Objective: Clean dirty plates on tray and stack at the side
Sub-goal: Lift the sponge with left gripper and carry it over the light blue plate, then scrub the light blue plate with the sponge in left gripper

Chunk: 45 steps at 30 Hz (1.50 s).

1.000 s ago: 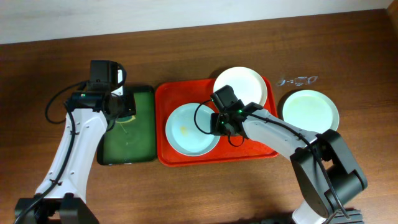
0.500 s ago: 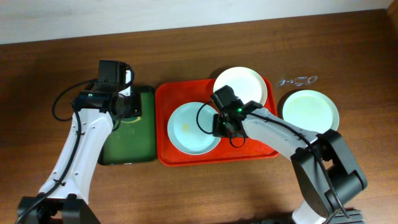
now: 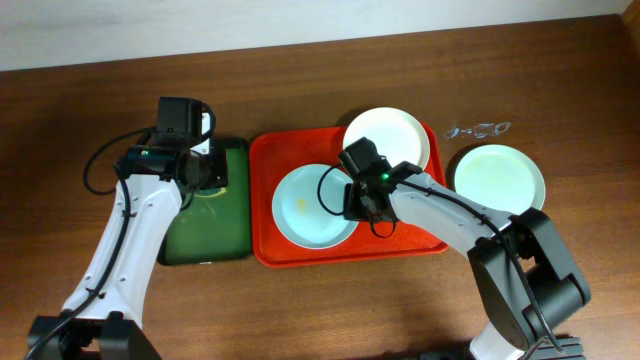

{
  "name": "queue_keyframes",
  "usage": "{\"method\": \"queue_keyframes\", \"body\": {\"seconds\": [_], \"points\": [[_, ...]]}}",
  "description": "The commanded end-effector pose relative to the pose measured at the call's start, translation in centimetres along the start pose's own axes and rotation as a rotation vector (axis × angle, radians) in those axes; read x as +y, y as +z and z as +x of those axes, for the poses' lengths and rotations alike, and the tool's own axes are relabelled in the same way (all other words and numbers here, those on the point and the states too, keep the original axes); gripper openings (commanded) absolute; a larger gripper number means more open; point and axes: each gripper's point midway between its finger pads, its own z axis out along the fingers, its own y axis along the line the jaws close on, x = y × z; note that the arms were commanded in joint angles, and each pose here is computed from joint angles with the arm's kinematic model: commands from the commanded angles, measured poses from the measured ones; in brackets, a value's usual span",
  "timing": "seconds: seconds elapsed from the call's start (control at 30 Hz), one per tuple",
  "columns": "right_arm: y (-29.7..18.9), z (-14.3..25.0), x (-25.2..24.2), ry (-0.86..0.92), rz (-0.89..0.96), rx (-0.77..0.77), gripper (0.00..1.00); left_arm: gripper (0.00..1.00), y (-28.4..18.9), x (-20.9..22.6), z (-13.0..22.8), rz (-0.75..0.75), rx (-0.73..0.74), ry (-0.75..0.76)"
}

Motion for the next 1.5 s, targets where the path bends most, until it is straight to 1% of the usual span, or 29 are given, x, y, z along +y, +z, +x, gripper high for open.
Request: {"method": "queue_keyframes", "body": {"seconds": [0.0, 0.4, 0.47, 0.57, 0.67, 0.83, 0.93, 1.1, 1.23, 1.47], "points": [[-0.3, 0.1, -0.9, 0.012, 0.041, -0.002, 0.04, 0.0, -0.5, -0.9, -0.6, 0.017, -0.019, 0.031], [-0.3, 0.4, -1.2, 0.02, 0.052, 0.012, 0.04, 0.0, -0.5, -1.5, -0.5, 0.026, -0.02, 0.045], [-0.3, 0.4, -1.2, 0.081, 0.051, 0.011, 0.04, 0.0, -0.6, -3.0, -0.3, 0.054, -0.017, 0.058], [-0.3, 0.2, -1.0, 0.09, 0.042, 0.004, 0.04, 0.0, -0.5, -5.1, 0.2, 0.101, -0.004, 0.086], [-0.3, -0.1, -0.3, 0.091, 0.012, -0.005, 0.04, 0.0, 0.7, -7.2, 1.3, 0.118, 0.04, 0.097], [-0.4, -0.6, 2.1, 0.087, -0.111, -0.002, 0.04, 0.0, 2.5, -9.9, 2.6, 0.138, 0.086, 0.13], [-0.4, -0.6, 2.2, 0.087, -0.115, -0.001, 0.04, 0.0, 2.7, -11.1, 3.1, 0.172, 0.103, 0.129], [-0.4, -0.6, 2.2, 0.087, -0.115, -0.001, 0.04, 0.0, 2.9, -11.5, 2.7, 0.185, 0.09, 0.104], [-0.4, -0.5, 2.2, 0.087, -0.113, 0.001, 0.04, 0.0, 3.9, -11.8, 2.7, 0.187, 0.096, 0.097], [-0.3, -0.4, 2.0, 0.086, -0.11, 0.005, 0.04, 0.0, 7.6, -13.5, 4.6, 0.251, 0.19, 0.094]]}}
